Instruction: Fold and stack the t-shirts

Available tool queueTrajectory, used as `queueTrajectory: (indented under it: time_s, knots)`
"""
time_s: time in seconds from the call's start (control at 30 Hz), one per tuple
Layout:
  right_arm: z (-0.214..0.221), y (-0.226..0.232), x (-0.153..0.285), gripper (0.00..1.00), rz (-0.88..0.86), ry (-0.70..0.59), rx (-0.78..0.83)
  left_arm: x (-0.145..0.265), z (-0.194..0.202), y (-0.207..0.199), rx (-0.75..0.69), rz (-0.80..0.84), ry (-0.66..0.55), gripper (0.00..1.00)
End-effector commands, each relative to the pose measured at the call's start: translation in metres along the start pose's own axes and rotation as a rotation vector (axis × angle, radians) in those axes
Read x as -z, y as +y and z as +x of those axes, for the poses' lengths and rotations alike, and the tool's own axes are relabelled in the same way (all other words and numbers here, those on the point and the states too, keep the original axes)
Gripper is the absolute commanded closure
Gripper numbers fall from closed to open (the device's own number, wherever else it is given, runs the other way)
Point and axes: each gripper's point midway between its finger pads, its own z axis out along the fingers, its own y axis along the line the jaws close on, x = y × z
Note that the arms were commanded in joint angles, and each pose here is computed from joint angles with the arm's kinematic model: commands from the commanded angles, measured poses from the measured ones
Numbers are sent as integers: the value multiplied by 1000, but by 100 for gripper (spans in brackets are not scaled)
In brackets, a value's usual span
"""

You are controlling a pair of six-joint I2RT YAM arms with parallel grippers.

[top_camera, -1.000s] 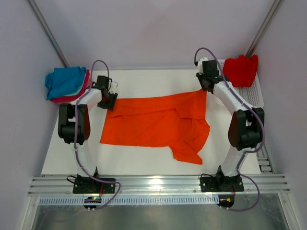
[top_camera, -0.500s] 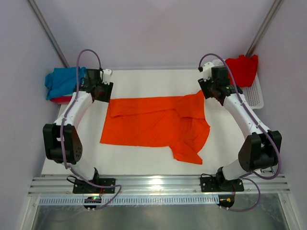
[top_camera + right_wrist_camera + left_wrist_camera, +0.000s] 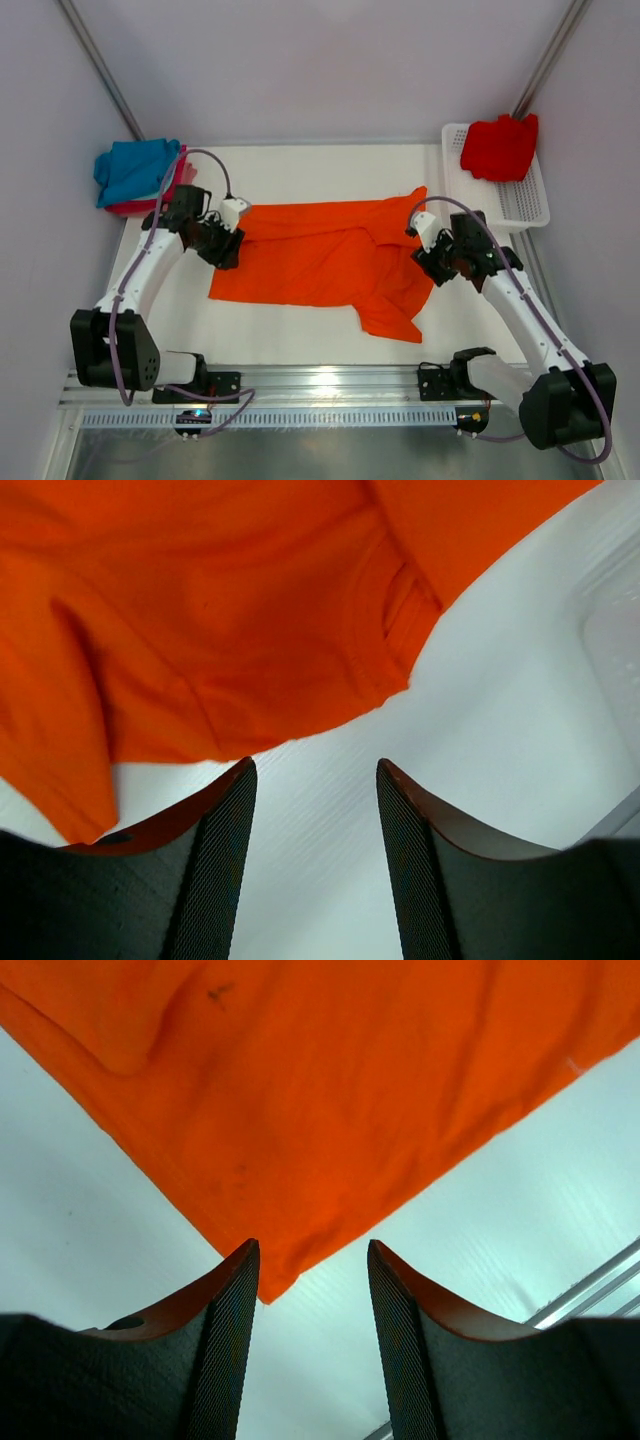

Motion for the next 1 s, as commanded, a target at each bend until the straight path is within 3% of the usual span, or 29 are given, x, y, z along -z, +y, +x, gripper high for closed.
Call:
queueTrajectory:
  time_s: [0.0, 0.17, 0.47, 0.6, 0.97]
  knots:
    - [26, 26, 9, 44, -92, 45, 101, 7, 40, -11, -83, -2, 74, 51]
    - [27, 32, 20, 42, -67, 9, 70, 10, 52, 14, -19, -218, 52, 49]
    - [37, 52, 11, 37, -126, -8, 8, -2, 65, 31, 169, -349, 56, 47]
    - [50, 40, -1, 34, -65, 57, -9, -3, 63, 38, 170, -367, 70, 47]
    - [67, 53, -27, 34, -169, 151, -45, -21, 77, 40, 185, -344, 146, 47]
